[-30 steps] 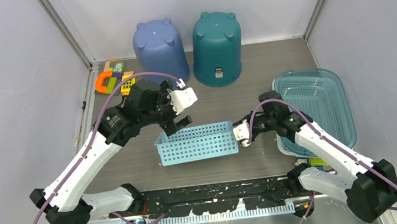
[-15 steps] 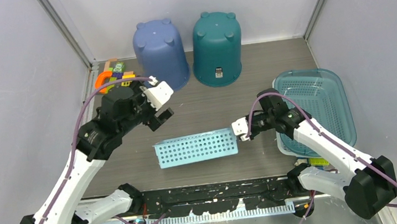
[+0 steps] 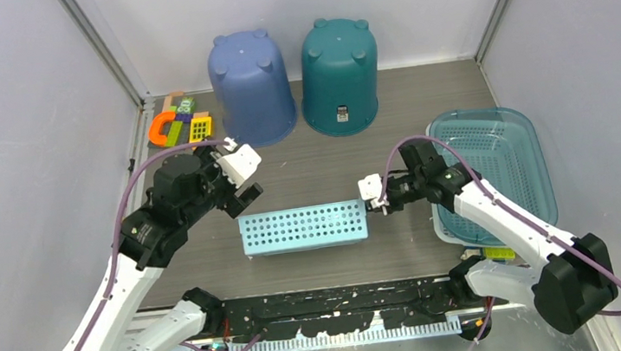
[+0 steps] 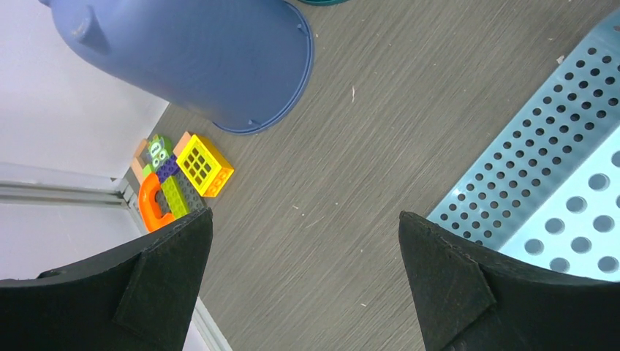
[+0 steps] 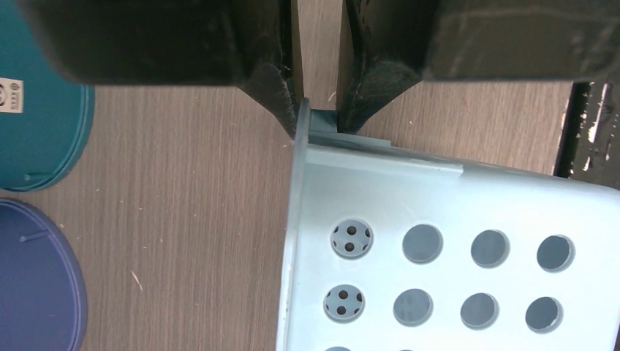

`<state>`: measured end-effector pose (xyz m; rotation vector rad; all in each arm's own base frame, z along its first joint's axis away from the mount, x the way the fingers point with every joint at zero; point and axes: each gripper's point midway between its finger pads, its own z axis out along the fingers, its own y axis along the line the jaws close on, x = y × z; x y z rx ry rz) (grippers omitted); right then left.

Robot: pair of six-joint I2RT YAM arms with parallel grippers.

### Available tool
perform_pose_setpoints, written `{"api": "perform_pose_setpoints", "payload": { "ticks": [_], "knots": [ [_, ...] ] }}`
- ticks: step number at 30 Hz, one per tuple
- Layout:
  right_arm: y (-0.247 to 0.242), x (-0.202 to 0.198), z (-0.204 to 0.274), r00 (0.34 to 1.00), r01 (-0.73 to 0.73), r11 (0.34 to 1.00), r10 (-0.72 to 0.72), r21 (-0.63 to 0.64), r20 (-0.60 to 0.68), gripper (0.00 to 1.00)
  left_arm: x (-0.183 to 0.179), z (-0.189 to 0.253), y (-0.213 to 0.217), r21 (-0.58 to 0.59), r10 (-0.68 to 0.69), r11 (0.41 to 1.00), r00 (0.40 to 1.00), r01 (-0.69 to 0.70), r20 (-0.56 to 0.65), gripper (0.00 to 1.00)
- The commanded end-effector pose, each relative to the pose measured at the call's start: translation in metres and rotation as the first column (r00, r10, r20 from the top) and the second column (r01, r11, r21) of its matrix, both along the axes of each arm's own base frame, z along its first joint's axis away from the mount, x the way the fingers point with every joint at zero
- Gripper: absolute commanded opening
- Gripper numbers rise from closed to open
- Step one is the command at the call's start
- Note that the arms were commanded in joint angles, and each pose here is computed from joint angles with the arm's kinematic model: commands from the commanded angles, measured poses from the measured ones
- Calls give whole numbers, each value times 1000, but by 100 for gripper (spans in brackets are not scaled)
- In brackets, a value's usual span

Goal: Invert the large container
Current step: Turn the container upside down at the center of the board.

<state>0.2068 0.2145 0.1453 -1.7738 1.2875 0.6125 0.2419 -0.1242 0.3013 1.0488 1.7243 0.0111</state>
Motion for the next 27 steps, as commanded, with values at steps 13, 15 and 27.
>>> {"api": "perform_pose_setpoints", "payload": {
  "ticks": [13, 15, 27],
  "knots": [
    [12, 3, 15, 982, 42, 995, -24, 94, -187, 1, 1, 7, -1, -109, 5, 994, 998, 2, 63, 100],
    [13, 3, 14, 977, 45, 994, -24, 96, -210, 1, 0, 5, -2, -123, -6, 992, 999, 13, 52, 100],
    [14, 9, 3, 954, 75, 995, -51, 71, -295, 1, -5, -10, -8, -140, -42, 989, 999, 42, 5, 99]
  ]
}}
